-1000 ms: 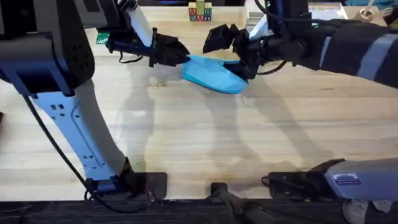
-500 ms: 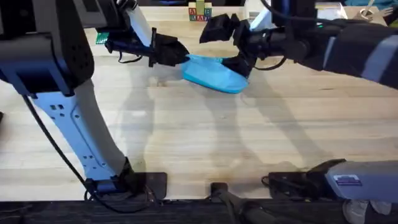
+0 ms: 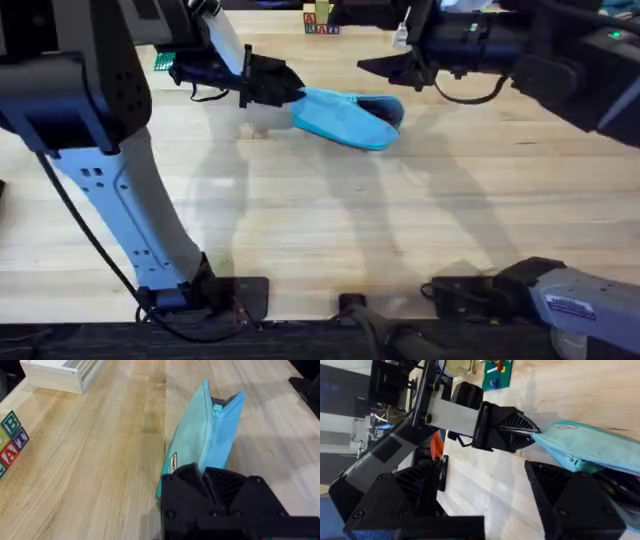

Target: Unzip the bag, pick up the pens from the table one at a time and place them inside, then zip the bag closed.

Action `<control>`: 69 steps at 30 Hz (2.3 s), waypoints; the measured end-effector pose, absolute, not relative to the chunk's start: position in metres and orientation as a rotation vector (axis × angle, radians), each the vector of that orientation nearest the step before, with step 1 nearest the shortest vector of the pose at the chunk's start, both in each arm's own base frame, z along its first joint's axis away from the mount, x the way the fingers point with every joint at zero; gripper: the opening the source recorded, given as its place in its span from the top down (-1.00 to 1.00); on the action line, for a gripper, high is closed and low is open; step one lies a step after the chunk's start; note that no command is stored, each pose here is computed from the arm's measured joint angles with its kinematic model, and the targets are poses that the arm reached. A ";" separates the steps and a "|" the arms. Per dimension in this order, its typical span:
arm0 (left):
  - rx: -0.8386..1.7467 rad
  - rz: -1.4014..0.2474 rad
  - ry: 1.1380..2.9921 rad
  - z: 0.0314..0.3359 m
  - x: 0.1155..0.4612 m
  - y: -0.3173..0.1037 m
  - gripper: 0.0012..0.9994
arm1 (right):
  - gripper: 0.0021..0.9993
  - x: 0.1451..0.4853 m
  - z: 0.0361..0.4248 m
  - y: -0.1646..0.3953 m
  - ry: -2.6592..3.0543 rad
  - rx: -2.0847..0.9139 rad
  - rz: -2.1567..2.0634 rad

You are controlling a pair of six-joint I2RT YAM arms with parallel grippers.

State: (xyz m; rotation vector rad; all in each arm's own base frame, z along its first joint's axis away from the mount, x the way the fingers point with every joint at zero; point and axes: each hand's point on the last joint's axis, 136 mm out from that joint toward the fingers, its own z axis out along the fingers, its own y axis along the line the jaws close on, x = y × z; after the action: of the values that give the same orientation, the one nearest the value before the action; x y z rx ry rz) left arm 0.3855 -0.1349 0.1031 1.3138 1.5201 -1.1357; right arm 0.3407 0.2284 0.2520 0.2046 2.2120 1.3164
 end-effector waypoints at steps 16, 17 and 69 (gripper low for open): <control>1.314 -1.136 1.520 0.103 0.385 -0.135 0.92 | -1.00 0.320 0.206 0.209 2.418 0.239 1.126; 1.314 -1.136 1.520 0.103 0.385 -0.135 0.92 | -1.00 0.319 0.203 0.207 2.433 0.248 1.104; 1.314 -1.136 1.520 0.103 0.385 -0.135 0.92 | -1.00 0.364 0.103 0.221 2.568 0.600 1.025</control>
State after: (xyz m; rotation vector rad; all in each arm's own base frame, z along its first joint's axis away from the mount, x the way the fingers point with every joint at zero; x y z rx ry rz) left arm 0.3855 -0.1349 0.1031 1.3141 1.5198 -1.1356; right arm 0.3638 0.2208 0.1033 0.6004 2.5679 1.0248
